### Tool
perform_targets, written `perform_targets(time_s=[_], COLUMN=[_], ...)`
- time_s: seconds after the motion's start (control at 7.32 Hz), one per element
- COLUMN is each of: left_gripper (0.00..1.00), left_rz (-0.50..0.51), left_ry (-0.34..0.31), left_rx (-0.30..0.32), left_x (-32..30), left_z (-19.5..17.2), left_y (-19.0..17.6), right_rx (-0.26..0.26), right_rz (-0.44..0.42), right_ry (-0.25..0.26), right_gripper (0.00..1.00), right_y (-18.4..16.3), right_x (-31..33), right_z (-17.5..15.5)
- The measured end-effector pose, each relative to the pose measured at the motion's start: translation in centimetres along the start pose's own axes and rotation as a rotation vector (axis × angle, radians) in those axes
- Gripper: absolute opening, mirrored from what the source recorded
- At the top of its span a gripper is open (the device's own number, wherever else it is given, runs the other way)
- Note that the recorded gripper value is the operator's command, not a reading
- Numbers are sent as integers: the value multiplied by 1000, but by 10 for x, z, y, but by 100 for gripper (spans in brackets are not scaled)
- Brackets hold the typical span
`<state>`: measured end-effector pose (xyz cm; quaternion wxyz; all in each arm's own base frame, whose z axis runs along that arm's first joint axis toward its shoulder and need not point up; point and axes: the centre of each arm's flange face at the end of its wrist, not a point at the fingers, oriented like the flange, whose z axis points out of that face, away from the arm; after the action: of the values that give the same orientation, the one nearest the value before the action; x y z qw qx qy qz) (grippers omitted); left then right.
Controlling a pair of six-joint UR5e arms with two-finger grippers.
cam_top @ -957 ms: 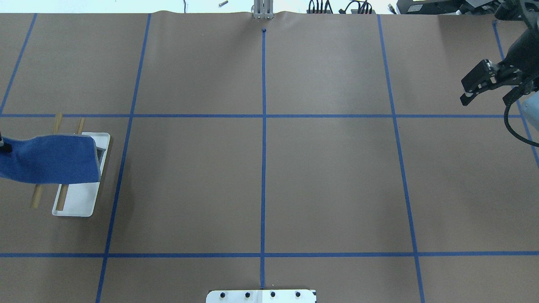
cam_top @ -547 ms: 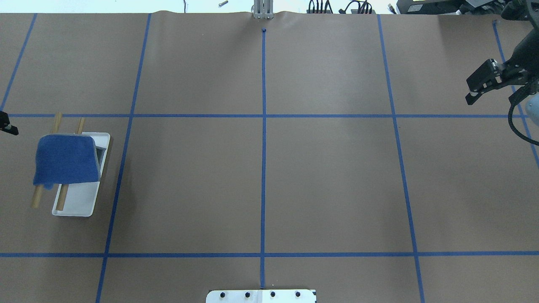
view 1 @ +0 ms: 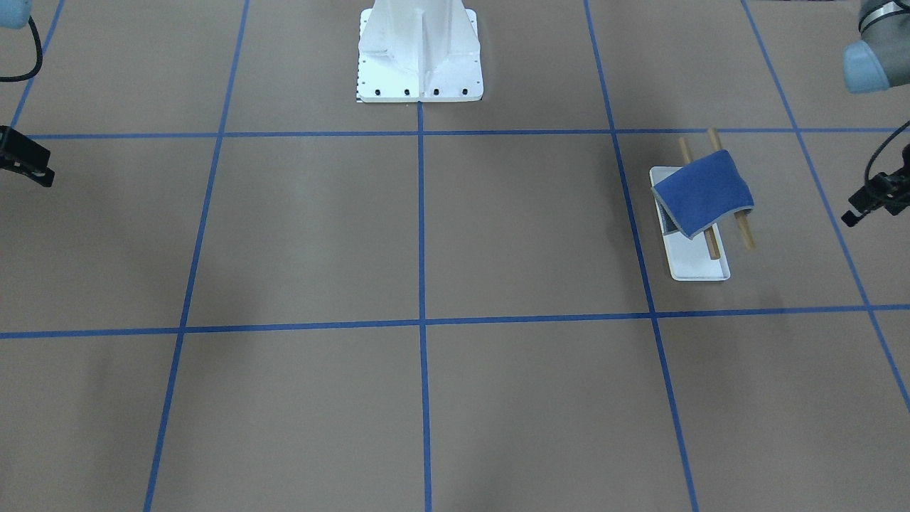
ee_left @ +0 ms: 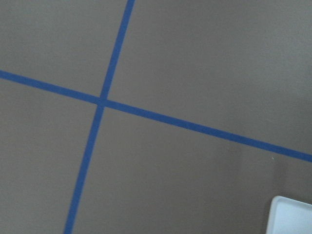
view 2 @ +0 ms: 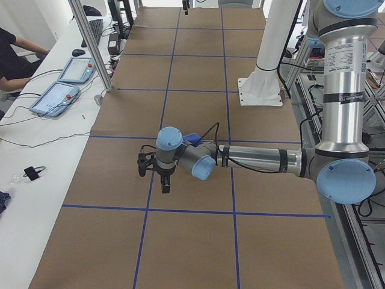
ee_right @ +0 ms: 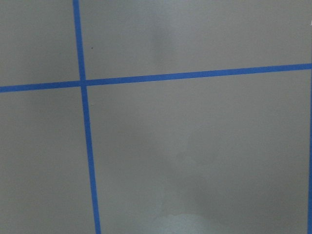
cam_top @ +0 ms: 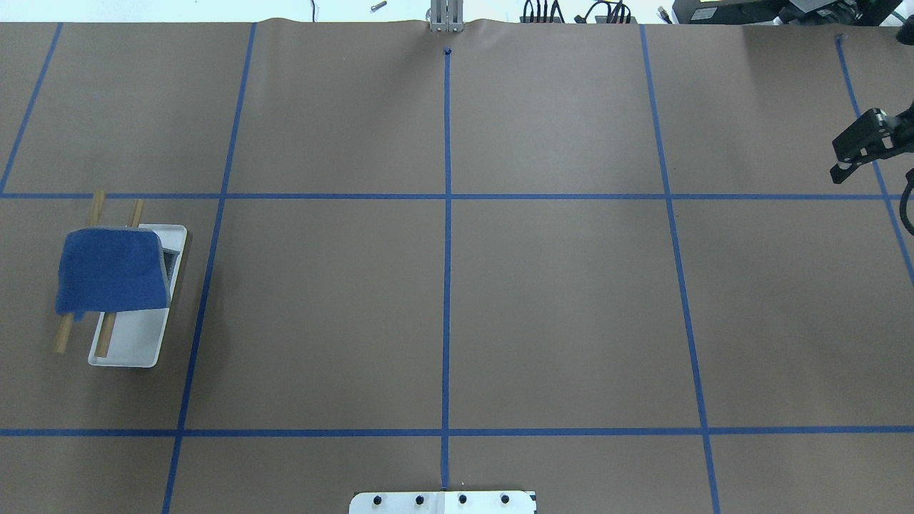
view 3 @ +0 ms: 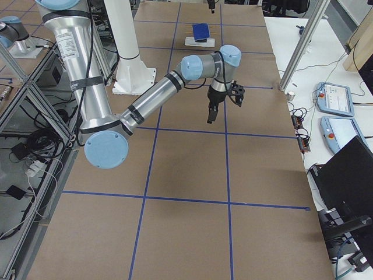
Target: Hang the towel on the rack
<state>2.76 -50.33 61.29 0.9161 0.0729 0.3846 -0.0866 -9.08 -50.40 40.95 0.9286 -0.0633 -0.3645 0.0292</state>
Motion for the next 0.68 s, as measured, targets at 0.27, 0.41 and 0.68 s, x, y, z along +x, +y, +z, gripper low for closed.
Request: perform_targets(time_s=[0.27,0.41,0.68], left_gripper=[98,98,98], left_rz=[221,302,344], left_ry=[-50,-59,-66], left_rx=[-13,-19,-34], left_x=[-37,-51,-70], left_z=[-23,-30,-28], left_y=[-39,-47,-46], right_rx=[50,63,58], right_rz=[28,19,16], right_ry=[-17,-19,-17], right_gripper=[100,100,100], right_y=[-17,-25,-27], right_x=[74,115,178], right_z=[24,38,58])
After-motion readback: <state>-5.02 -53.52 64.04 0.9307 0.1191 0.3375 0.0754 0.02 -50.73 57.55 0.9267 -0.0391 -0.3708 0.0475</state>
